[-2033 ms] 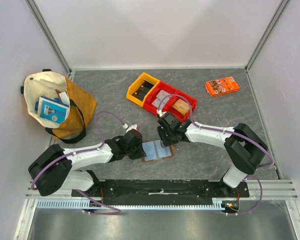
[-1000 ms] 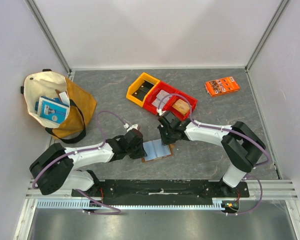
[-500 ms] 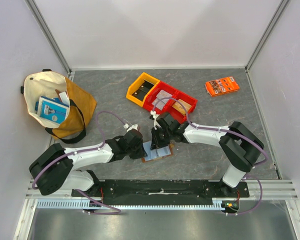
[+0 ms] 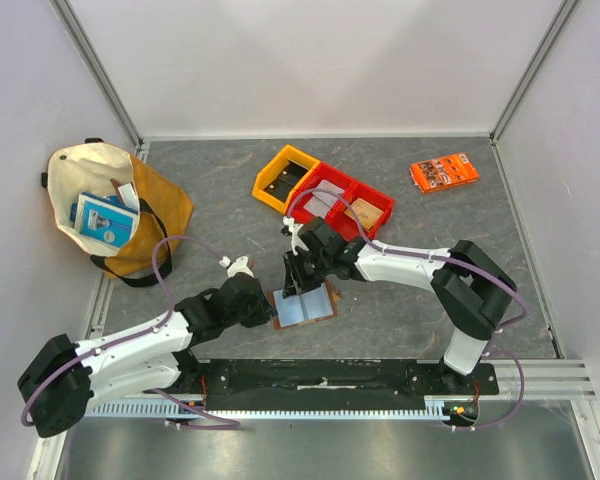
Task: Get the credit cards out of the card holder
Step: Remove the credit card from the card holder.
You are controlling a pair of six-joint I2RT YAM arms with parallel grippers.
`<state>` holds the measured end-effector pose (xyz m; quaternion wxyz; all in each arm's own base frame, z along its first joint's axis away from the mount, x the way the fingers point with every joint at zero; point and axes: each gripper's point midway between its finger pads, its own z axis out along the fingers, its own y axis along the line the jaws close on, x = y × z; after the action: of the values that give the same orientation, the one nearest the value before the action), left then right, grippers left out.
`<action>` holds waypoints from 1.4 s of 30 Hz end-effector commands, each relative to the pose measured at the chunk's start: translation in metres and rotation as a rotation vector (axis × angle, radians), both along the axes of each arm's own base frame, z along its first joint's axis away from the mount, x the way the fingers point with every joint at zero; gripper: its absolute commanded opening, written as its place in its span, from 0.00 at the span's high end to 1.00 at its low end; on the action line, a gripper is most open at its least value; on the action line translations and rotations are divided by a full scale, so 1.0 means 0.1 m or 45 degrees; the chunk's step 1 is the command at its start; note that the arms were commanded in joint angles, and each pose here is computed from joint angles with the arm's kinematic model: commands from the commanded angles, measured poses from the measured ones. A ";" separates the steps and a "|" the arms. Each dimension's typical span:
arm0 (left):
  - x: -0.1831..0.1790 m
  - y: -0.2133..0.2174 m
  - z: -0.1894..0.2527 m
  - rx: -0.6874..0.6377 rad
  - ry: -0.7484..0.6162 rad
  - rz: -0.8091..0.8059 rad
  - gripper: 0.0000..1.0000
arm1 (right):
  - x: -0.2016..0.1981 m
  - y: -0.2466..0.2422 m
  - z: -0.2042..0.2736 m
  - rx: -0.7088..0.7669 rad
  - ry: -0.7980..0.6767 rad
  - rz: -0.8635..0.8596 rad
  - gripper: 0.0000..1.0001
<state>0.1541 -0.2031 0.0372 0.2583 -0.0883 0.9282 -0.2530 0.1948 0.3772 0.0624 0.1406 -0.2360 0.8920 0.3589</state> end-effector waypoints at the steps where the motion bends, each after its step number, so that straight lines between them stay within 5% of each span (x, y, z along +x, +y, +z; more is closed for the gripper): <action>1: 0.06 0.05 0.05 -0.007 -0.032 0.072 0.93 | 0.33 -0.22 0.27 -0.146 -0.229 -0.087 0.62; 7: 0.06 0.07 -0.09 0.109 0.031 0.053 0.91 | 0.57 -0.71 0.06 -0.424 -0.339 -0.163 0.48; 28: -0.03 0.07 -0.28 0.249 0.152 -0.036 0.97 | 0.61 -0.71 -0.25 -0.510 -0.365 0.034 0.47; 42: -0.04 0.05 -0.29 0.240 0.156 -0.044 0.98 | 0.50 -0.62 -0.18 -0.441 -0.314 0.085 0.67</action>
<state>0.1571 -0.2026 0.0152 0.2164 -0.0828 0.9561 -0.1792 0.2417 0.3028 0.0287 0.1853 -0.3205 0.9162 0.1531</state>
